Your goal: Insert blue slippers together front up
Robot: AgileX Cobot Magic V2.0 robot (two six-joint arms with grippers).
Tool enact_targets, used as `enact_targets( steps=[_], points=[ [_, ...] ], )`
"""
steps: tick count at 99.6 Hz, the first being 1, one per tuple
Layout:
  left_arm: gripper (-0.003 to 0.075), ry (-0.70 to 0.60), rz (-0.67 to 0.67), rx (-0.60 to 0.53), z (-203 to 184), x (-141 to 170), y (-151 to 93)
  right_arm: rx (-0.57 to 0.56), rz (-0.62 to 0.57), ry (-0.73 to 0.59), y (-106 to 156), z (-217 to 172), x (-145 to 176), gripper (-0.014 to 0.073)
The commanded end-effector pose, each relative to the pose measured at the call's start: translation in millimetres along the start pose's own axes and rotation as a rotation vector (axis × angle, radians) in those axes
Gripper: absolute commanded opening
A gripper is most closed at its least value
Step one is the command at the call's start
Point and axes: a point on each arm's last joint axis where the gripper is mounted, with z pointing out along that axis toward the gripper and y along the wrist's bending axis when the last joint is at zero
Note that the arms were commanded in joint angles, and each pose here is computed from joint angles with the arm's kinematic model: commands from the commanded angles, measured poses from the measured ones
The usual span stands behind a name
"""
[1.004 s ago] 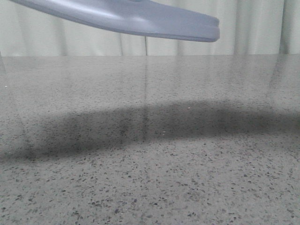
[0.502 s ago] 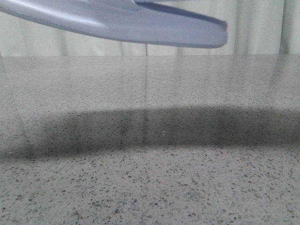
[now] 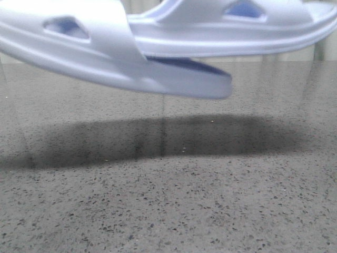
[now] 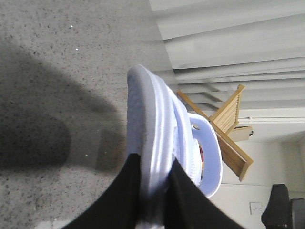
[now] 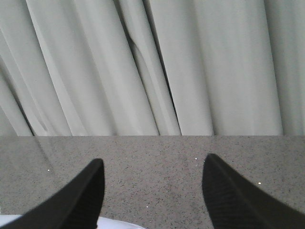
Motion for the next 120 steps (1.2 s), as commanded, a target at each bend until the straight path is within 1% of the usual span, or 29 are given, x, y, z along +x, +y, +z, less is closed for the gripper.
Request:
enact_targets(
  steps=[1, 11, 26, 46, 59, 90, 97, 104, 108, 113, 120],
  points=[
    [0.0016, 0.02, -0.022, 0.066, 5, -5, -11, 0.024, -0.016, -0.058, 0, -2, -13, 0.0385],
    [0.0016, 0.042, -0.024, 0.065, 12, -9, -8, 0.017, -0.016, -0.052, 1, -2, -12, 0.0385],
    [0.0016, 0.056, -0.029, 0.024, 23, -15, 2, 0.01, -0.016, -0.046, 1, -2, -12, 0.0385],
    [0.0016, 0.098, -0.027, 0.024, 35, -21, 11, -0.008, -0.016, -0.033, 3, -2, -11, 0.0385],
    [0.0016, 0.109, -0.03, -0.009, 42, -26, 20, -0.015, -0.016, -0.028, 4, -2, -10, 0.0385],
    [0.0016, 0.068, 0.012, -0.022, 47, -32, 25, -0.024, -0.017, -0.021, 4, -2, -10, 0.0385],
    [0.0018, 0.063, 0.04, -0.026, 47, -32, 25, -0.025, -0.017, -0.02, 4, -2, -9, 0.0385],
    [0.004, 0.063, 0.058, -0.026, 47, -32, 25, -0.025, -0.017, -0.02, 4, -2, -9, 0.0385],
    [0.0071, 0.063, 0.062, -0.026, 47, -32, 25, -0.025, -0.017, -0.02, 4, -2, -9, 0.0385],
    [0.0124, 0.063, 0.062, -0.026, 47, -32, 25, -0.025, -0.017, -0.02, 4, -2, -9, 0.0385],
    [0.022, 0.063, 0.062, -0.026, 47, -32, 25, -0.025, -0.017, -0.02, 4, -2, -9, 0.0385]
  ],
)
